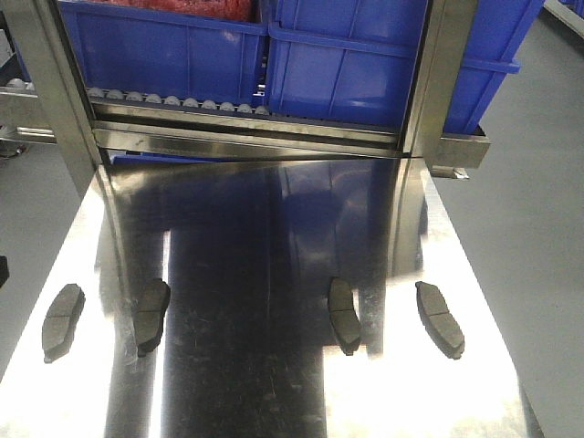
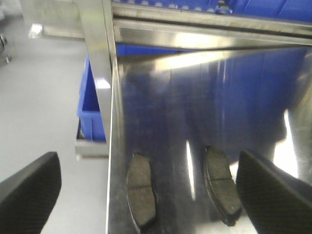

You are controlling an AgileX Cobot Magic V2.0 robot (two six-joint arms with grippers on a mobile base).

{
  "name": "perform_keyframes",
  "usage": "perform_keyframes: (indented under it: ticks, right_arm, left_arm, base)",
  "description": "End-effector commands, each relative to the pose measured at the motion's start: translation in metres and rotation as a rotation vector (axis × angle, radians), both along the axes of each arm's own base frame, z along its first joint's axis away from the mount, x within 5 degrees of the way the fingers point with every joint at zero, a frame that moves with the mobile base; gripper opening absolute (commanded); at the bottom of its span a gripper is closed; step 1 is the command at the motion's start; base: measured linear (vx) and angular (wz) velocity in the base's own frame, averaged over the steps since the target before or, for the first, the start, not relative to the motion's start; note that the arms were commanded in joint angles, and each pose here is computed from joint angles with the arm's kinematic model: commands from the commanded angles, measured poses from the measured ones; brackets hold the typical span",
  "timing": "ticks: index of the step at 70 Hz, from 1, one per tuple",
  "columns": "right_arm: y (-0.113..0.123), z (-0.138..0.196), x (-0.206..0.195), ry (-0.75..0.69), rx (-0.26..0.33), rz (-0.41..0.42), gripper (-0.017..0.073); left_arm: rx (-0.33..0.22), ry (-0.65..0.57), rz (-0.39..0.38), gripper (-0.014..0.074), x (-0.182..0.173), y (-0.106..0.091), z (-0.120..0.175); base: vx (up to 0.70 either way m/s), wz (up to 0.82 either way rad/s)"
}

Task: Move and align brake pads A on conveyor

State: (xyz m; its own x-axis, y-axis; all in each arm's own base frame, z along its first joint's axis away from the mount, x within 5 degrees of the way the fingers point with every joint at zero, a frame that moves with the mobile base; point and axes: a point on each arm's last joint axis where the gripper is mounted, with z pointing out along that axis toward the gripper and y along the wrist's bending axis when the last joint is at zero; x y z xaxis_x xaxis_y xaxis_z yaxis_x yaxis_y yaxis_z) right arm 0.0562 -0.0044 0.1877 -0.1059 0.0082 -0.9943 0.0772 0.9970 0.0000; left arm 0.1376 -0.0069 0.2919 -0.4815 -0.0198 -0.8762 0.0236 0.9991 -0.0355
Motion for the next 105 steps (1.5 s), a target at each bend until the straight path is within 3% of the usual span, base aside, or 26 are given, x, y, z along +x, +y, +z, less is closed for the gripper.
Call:
perform_keyframes:
  ticks: [1,16,29,38,65,105]
  right_arm:
    - [0.0,0.002,0.0,-0.073,-0.006,-0.002,-0.0003]
    - [0.0,0.002,0.0,-0.073,-0.006,-0.002,-0.0003]
    - [0.0,0.002,0.0,-0.073,-0.006,-0.002,-0.0003]
    - [0.0,0.002,0.0,-0.073,-0.006,-0.002,-0.0003]
    - [0.0,0.002,0.0,-0.073,-0.006,-0.002,-0.0003]
    - [0.0,0.002,0.0,-0.073,-0.006,-0.002,-0.0003]
  left_arm:
    - [-0.048,0.01,0.045,0.0691,0.022,0.0,0.015]
    - [0.002,0.355,0.12,0.0673,0.087,0.003,0.004]
    - [0.023,0.611,0.076,0.0636,0.136,-0.004,-0.018]
    - [0.035,0.723,0.044,0.0609,0.162,-0.007,-0.039]
    - [0.049,0.863,0.042,0.0586,0.186,-0.008,-0.086]
    - [0.052,0.914,0.041,0.0586,0.193,-0.009,-0.11]
  base:
    - [0.0,0.0]
    - [0.0,0.0]
    - [0.0,0.0]
    - [0.0,0.0]
    - [0.0,0.0]
    - [0.0,0.0]
